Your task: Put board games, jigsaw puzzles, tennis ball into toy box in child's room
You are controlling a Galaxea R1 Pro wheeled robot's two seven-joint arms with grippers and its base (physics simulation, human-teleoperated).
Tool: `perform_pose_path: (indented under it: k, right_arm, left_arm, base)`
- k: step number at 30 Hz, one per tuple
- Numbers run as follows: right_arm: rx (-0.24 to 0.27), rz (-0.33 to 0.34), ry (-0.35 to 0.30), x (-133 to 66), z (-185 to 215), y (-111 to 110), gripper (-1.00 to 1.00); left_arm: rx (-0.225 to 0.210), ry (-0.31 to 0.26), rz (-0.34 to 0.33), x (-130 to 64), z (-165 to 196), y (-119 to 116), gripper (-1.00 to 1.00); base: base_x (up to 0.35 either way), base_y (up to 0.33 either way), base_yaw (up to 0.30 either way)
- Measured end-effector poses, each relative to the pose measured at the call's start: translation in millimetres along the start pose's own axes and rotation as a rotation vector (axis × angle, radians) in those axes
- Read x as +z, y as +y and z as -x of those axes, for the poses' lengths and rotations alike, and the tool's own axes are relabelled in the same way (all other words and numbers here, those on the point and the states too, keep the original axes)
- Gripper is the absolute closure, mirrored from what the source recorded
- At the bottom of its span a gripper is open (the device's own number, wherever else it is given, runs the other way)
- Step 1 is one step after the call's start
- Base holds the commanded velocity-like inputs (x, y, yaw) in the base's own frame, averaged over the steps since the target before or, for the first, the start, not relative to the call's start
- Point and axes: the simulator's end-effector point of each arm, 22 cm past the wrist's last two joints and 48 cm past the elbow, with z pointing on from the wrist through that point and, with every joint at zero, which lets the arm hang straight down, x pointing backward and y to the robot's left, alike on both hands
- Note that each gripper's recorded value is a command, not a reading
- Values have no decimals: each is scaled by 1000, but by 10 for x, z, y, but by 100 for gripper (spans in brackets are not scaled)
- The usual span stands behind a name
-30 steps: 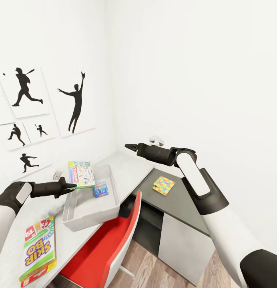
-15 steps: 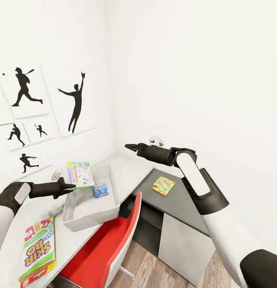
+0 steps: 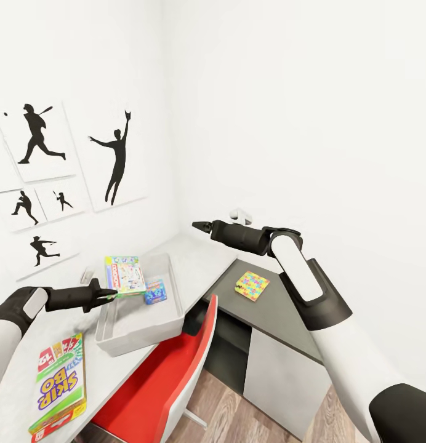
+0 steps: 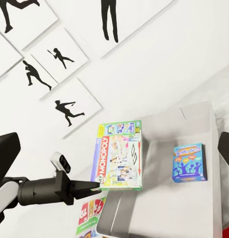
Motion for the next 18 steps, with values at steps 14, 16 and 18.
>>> perform_pose_path:
  k: [14,16,18]
  right_arm:
    - [3,-2,3,9,-11,-9,-100]
    - [2,-2,3,10,-14,-7,-100]
    - [2,-1,4,13,-17,-2,-100]
  left_arm:
    - [-4,0,-6,10,-8,-8,100]
    - [-4,1,-6,11,-8,-9,100]
    - [-4,1,-6,11,-9,-9,100]
  base:
    - [0,0,0]
    - [0,0,0]
    - [0,0,0]
